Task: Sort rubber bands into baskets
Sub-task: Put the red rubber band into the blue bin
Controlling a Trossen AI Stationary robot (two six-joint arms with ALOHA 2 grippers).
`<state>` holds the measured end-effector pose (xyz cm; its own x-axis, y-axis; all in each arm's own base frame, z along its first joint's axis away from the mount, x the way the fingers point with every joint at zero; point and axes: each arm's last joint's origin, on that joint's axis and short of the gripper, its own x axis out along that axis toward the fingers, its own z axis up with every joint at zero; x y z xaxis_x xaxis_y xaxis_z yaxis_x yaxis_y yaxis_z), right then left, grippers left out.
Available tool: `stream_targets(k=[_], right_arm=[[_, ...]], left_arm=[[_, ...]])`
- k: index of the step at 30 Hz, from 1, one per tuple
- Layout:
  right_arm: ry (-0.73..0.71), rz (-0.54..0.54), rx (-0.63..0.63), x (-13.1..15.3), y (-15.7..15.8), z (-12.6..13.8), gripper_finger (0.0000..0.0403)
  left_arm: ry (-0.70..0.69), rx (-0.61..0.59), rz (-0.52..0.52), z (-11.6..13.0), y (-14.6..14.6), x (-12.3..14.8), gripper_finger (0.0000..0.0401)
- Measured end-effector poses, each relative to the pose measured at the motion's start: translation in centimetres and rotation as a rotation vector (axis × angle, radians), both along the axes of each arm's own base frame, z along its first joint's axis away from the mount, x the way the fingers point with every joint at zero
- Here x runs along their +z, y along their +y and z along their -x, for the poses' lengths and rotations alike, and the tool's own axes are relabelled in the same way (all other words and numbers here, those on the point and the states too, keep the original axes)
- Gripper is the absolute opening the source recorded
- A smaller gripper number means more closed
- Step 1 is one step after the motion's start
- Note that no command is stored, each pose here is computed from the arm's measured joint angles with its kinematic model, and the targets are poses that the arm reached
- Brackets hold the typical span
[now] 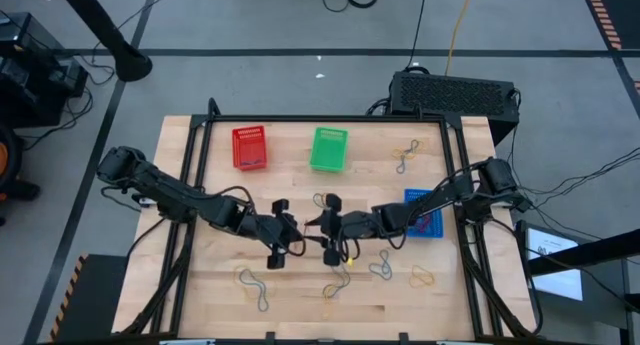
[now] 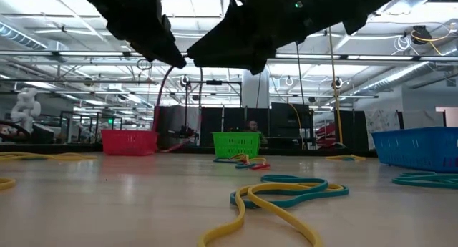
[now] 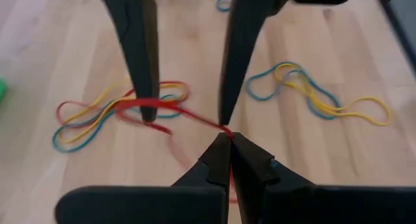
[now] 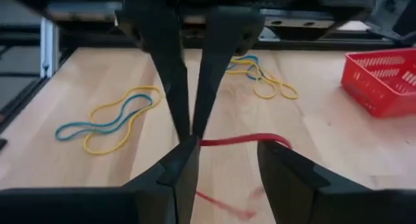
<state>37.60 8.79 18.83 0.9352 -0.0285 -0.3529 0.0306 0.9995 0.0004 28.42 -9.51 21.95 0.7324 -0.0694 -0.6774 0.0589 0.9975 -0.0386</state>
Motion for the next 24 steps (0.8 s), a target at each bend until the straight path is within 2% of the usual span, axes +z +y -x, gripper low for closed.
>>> stream_targets(k=[14,17,20,24], right_arm=[[-0.084,-0.079,0.012,0.80,0.10,-0.28,0.0140],[-0.081,-0.084,0.009,0.77,0.09,-0.27,0.0101],[-0.082,-0.073,0.013,0.78,0.09,-0.27,0.0027],[-0.079,-0.062,0.011,0.74,0.08,-0.27,0.0004]], left_arm=[[0.002,-0.013,-0.013,0.00,0.00,-0.04,0.0012],[-0.007,0.004,-0.029,-0.03,0.05,-0.01,0.0012],[-0.015,0.029,-0.050,-0.06,0.14,0.01,0.0014],[-0.008,0.048,-0.073,0.02,0.25,-0.08,0.0033]])
